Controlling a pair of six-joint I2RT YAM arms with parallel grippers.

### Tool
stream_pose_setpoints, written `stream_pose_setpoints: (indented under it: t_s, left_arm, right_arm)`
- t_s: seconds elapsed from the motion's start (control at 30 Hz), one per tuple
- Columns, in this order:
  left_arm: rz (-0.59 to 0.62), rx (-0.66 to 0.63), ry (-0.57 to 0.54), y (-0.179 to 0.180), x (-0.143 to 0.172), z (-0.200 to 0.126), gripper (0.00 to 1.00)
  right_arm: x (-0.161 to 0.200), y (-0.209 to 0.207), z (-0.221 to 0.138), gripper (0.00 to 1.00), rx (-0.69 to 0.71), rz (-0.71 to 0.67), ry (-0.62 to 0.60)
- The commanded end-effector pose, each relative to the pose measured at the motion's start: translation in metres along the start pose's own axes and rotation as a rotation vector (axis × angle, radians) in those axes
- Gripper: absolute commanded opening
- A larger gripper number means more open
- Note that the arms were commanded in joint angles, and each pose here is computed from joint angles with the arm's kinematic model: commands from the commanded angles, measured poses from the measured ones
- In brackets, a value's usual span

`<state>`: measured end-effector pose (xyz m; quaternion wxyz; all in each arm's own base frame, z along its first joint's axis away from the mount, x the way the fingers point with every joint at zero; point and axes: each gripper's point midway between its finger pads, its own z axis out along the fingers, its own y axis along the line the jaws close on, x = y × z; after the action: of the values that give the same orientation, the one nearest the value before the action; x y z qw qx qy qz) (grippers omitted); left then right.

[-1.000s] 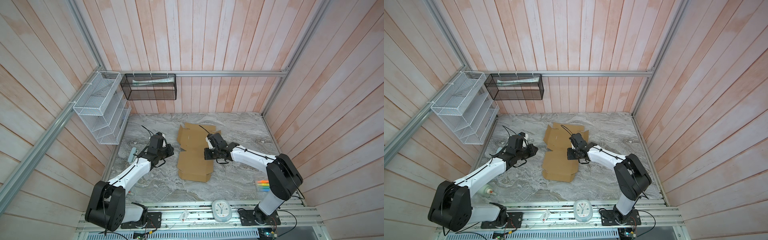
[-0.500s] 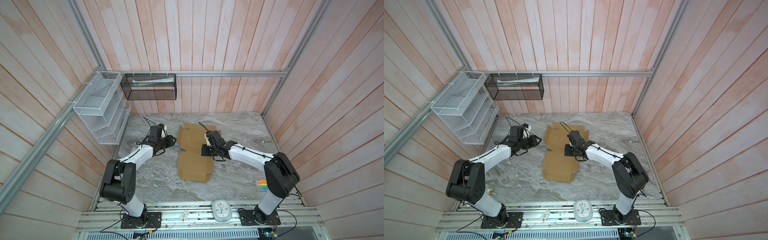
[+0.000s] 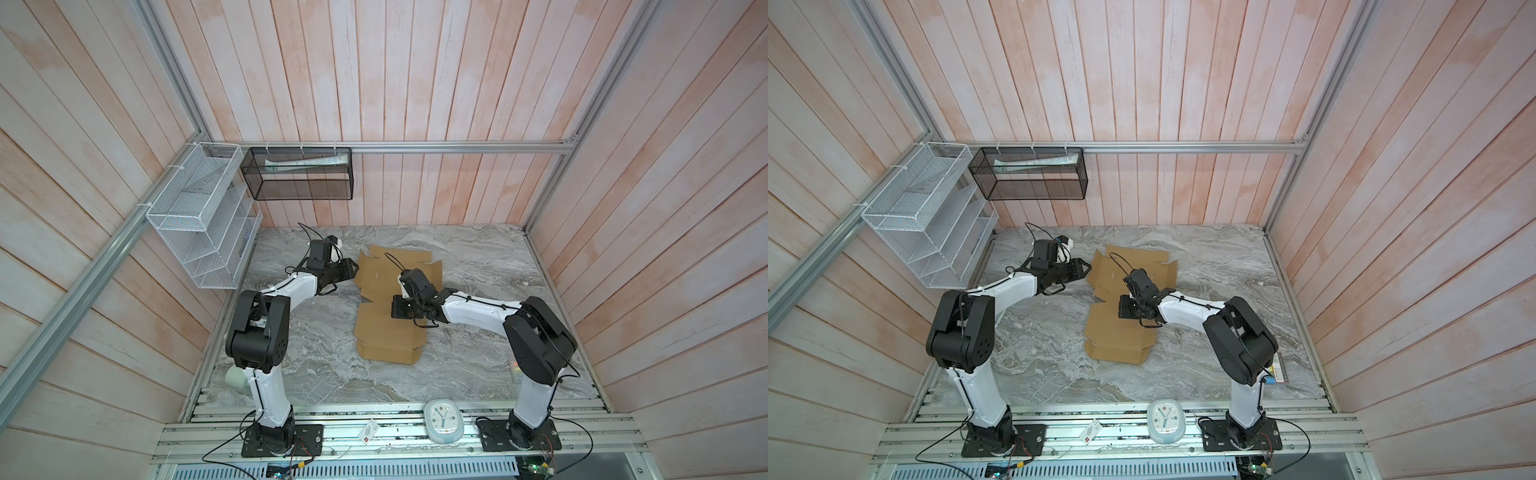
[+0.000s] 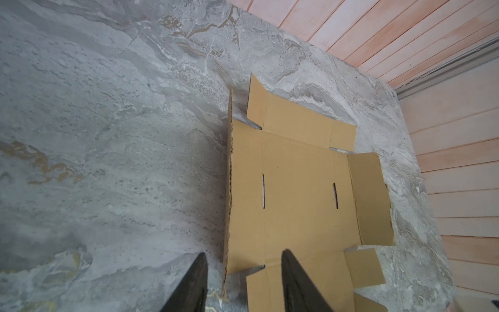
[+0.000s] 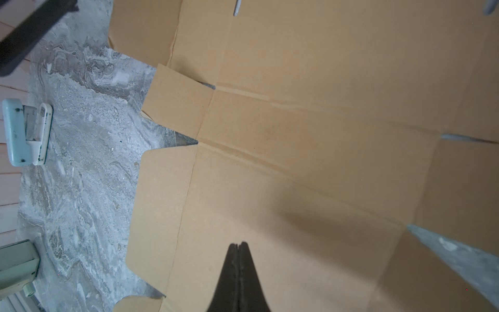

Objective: Assemble paper box
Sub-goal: Pick up the paper box from the center of the table.

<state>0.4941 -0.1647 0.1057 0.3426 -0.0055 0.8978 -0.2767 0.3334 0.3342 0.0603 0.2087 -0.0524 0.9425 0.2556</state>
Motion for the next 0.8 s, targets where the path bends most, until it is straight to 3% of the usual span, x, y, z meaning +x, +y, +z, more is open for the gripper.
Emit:
stream_pose_setpoints:
  t_s: [0.0, 0.23, 0.77]
  left_arm:
    - [0.044, -0.007, 0.011, 0.004, -0.003, 0.013, 0.47]
    - [0.057, -0.024, 0.054, 0.009, 0.001, 0.038, 0.45]
    - [0.094, -0.058, 0.087, 0.011, 0.002, 0.075, 0.16]
  right_arm:
    - [0.014, -0.003, 0.011, 0.00, -0.004, 0.011, 0.041]
    - [0.023, -0.004, 0.017, 0.00, -0.015, 0.023, 0.064]
    - [0.034, -0.011, 0.025, 0.00, -0.009, 0.026, 0.097]
